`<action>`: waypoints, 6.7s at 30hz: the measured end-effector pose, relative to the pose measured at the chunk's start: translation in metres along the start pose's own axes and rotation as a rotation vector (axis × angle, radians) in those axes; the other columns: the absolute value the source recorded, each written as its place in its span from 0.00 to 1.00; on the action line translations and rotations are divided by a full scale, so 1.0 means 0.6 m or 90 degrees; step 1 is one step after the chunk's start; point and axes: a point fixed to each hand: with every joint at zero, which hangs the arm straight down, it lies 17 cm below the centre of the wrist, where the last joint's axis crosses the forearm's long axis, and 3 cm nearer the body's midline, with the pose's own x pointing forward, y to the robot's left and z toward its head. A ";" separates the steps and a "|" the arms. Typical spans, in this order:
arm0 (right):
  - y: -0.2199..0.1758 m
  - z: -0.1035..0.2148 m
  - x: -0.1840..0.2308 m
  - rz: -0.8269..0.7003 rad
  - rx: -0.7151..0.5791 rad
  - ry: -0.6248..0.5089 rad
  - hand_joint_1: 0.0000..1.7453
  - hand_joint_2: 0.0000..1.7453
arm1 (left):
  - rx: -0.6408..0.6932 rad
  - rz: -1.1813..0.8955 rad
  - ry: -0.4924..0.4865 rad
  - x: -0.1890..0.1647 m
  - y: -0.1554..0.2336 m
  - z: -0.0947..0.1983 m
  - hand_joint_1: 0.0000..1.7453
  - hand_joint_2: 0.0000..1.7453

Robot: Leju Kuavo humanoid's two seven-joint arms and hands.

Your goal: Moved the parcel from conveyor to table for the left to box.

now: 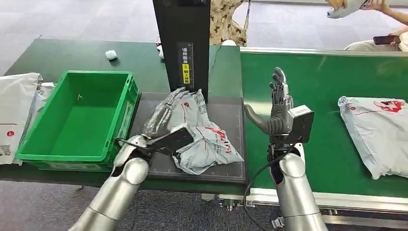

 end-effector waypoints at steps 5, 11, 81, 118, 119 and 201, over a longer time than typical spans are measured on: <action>-0.017 -0.004 0.006 -0.005 -0.023 -0.002 0.00 1.00 | -0.106 -0.038 0.009 -0.005 -0.056 -0.022 0.00 1.00; -0.019 -0.009 0.009 -0.008 -0.037 -0.004 0.00 1.00 | -0.255 -0.039 0.077 -0.052 -0.144 0.008 0.00 1.00; -0.138 0.036 0.049 0.037 -0.133 -0.031 0.00 1.00 | 0.509 -0.500 -0.004 -0.042 0.416 0.175 1.00 1.00; -0.139 0.036 0.049 0.038 -0.133 -0.031 0.00 1.00 | 0.528 -0.511 0.033 -0.067 0.440 0.202 1.00 1.00; -0.139 0.036 0.049 0.038 -0.133 -0.031 0.00 1.00 | 0.528 -0.511 0.033 -0.066 0.441 0.202 1.00 1.00; -0.091 0.007 0.026 0.024 -0.075 -0.022 0.00 1.00 | 0.412 0.108 0.122 -0.287 0.415 0.141 0.00 1.00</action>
